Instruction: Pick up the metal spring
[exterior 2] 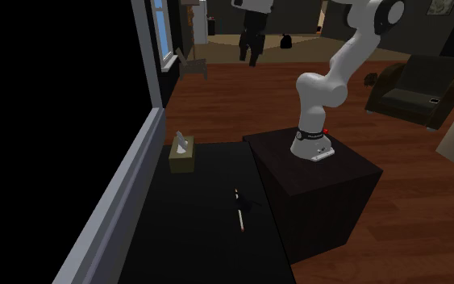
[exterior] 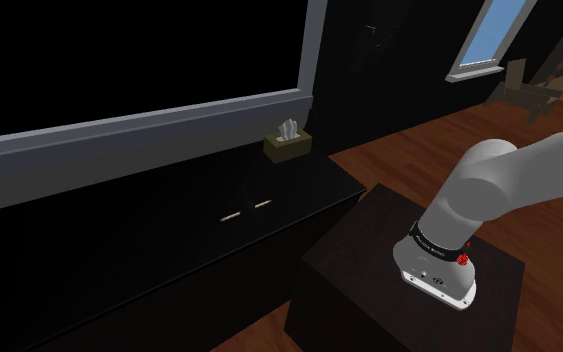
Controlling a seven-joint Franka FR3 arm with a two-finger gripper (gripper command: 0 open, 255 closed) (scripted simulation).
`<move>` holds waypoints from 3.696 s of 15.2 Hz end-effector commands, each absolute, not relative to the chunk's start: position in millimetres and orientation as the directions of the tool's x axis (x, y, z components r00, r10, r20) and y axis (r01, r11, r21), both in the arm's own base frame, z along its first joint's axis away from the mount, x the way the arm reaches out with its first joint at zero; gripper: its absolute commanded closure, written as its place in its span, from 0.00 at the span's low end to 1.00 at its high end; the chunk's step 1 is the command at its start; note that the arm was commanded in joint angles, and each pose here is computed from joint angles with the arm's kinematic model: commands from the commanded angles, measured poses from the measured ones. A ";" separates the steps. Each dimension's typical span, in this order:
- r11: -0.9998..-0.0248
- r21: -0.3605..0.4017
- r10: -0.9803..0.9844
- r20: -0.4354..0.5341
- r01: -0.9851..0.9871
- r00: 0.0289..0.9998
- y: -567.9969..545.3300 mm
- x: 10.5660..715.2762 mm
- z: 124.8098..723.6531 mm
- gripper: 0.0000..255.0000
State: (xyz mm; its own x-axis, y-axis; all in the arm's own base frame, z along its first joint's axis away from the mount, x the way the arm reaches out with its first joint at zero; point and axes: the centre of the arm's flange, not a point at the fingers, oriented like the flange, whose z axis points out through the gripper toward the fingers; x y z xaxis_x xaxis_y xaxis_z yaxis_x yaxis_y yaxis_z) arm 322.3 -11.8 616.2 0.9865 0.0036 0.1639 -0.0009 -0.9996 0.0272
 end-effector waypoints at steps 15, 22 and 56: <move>-0.992 0.118 -0.020 0.120 -0.034 0.993 127.7 377.9 488.9 0.00; -0.985 0.164 -0.033 0.100 -0.050 0.994 192.3 405.4 419.8 0.00; -0.962 0.262 -0.065 0.057 -0.078 0.996 318.4 462.4 219.8 1.00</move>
State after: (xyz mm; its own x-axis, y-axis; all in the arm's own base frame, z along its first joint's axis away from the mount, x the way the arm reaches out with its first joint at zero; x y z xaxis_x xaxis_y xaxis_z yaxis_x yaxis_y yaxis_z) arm 462.4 318.8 220.4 0.9962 -0.0650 0.0578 -0.0779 -0.9622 0.2610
